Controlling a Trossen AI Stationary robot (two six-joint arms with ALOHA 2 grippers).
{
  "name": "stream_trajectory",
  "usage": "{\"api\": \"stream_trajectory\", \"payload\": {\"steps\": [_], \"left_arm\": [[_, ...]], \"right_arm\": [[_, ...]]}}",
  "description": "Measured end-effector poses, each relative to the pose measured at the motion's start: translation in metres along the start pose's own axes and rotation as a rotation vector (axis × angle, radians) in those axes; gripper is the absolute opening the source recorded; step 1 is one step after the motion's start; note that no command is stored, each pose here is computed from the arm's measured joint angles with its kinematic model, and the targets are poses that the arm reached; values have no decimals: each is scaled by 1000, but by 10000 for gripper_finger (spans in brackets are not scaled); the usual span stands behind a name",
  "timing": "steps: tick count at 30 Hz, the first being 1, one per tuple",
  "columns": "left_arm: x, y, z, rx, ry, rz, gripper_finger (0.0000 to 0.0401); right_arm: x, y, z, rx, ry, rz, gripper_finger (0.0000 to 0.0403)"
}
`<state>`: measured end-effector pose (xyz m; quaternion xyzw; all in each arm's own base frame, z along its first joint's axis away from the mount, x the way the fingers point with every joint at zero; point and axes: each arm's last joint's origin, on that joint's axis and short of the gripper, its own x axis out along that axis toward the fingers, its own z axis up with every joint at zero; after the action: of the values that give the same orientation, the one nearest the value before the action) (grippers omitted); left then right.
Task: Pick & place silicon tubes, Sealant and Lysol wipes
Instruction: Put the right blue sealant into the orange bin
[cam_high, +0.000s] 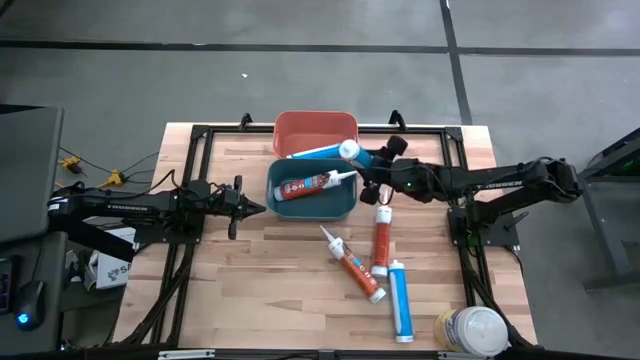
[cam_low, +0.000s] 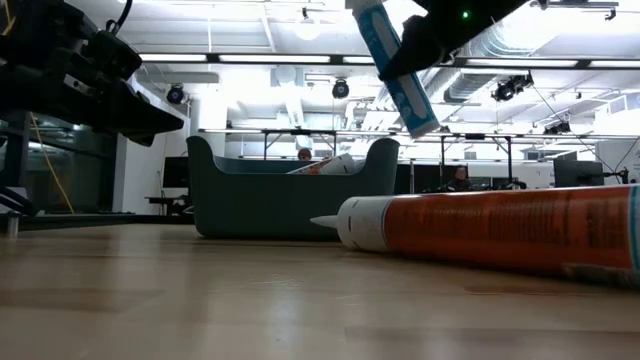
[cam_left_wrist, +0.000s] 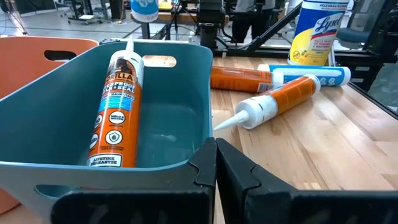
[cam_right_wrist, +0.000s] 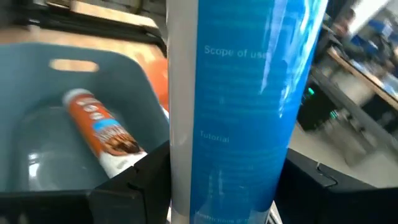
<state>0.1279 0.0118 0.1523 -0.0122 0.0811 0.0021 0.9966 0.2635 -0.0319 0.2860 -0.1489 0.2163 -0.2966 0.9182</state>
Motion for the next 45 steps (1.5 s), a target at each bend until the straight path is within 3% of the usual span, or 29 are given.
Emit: {"api": "stream_trajectory", "payload": {"steps": [7,10,23,29,38,45], "left_arm": [[0,0,0,0,0,0,0],[0,0,0,0,0,0,0],[0,0,0,0,2,1,0],[0,0,-1,-1,9,1,0],[0,0,-3,-4,32,5,0],[0,0,-5,-5,49,4,0]], "right_arm": [[6,-3,4,-30,-119,298,212],[8,-7,6,-13,-162,364,212],[29,-34,10,12,-253,317,212],[53,-54,35,9,-239,334,212],[118,-78,58,-105,-16,334,212],[173,-92,61,-117,161,346,212]]}}
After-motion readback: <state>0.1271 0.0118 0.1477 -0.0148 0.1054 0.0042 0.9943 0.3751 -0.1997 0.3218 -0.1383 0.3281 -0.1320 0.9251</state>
